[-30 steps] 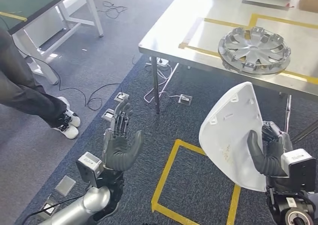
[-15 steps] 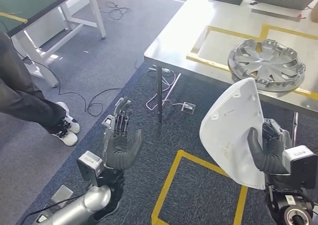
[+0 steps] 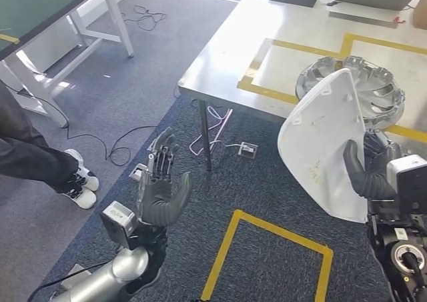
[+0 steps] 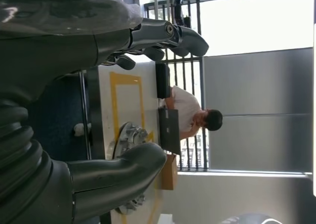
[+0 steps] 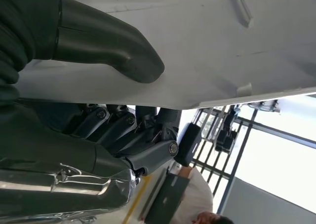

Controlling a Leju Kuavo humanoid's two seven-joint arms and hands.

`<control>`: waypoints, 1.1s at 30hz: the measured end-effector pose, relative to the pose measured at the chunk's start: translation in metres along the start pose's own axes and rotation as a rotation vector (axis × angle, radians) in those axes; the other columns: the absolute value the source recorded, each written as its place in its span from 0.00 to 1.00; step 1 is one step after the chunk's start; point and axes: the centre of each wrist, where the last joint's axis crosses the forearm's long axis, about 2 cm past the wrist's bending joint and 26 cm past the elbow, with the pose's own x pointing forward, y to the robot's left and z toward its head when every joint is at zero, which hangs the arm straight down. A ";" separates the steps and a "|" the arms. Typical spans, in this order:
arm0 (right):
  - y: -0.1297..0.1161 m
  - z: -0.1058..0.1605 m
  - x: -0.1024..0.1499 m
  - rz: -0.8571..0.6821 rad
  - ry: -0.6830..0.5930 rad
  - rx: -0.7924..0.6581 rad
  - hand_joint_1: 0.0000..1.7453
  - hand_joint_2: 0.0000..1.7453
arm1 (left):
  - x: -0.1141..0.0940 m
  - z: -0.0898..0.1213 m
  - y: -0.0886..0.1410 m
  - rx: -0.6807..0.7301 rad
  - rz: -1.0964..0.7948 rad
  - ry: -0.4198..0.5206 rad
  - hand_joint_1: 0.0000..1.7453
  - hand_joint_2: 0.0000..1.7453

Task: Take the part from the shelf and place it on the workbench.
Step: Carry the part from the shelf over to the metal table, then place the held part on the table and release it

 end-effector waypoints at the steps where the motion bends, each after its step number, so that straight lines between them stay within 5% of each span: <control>1: -0.002 -0.004 -0.001 0.010 -0.001 0.000 1.00 1.00 | 0.000 -0.001 -0.001 -0.005 0.007 -0.004 0.00 1.00; 17: -0.043 -0.070 -0.008 0.161 0.038 0.010 1.00 1.00 | -0.007 -0.010 -0.011 -0.043 0.031 -0.018 0.00 1.00; 33: -0.045 -0.103 -0.003 0.155 0.066 0.018 1.00 1.00 | -0.011 -0.013 -0.011 -0.072 0.035 -0.013 0.00 1.00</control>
